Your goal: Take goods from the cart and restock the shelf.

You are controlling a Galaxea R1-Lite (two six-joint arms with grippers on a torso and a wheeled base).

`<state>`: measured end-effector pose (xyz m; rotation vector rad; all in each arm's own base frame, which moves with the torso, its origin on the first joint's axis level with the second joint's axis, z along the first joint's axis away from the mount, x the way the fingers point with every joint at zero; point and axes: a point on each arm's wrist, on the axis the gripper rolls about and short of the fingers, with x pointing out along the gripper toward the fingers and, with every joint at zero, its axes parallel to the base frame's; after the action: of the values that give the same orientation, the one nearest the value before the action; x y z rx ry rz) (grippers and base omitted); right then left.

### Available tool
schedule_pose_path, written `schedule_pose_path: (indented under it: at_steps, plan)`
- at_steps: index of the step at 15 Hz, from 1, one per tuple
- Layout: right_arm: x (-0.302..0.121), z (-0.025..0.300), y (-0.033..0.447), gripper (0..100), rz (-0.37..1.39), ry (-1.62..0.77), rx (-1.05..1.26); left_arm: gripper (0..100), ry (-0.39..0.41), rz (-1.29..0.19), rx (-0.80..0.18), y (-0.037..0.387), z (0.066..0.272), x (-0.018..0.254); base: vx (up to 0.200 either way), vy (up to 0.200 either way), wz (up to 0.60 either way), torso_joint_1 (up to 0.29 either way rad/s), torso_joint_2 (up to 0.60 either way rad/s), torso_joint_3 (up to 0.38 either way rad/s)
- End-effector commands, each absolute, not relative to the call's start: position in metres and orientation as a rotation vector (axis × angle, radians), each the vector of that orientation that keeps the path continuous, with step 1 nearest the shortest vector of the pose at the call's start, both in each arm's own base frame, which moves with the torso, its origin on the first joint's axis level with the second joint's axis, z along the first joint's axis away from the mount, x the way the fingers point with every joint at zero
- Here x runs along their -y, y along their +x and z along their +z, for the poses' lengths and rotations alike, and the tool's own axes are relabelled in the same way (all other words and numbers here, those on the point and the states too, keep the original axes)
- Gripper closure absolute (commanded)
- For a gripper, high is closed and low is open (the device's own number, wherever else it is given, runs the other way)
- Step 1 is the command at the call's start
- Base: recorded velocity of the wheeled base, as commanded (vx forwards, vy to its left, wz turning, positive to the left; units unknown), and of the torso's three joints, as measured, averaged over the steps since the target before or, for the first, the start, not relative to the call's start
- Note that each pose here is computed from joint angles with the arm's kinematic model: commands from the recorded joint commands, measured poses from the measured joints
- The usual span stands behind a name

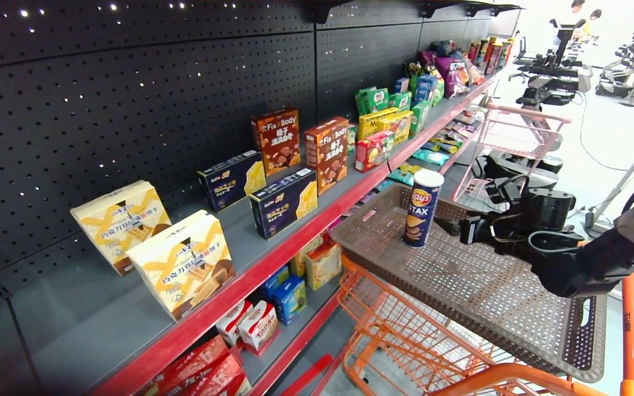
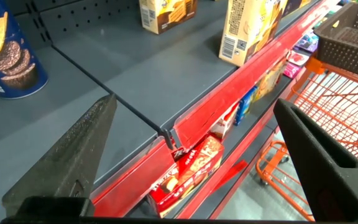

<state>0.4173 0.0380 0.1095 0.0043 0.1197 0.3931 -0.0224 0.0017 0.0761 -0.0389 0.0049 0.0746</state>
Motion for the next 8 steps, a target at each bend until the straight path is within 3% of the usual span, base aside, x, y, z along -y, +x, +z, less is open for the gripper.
schedule_pose_path:
  at_steps: [1,8]
  plan:
    - [-0.040,0.099,0.432,0,0.396,0.003,-0.119,0,-0.040,0.075,-0.006,-0.022,0.076,-0.002,0.000,0.000,0.00,0.000,0.00,0.000]
    - [-0.041,0.089,0.453,0,0.454,0.005,-0.098,0,-0.040,0.075,-0.006,-0.022,0.076,-0.002,0.000,0.000,0.00,0.000,0.00,0.000]
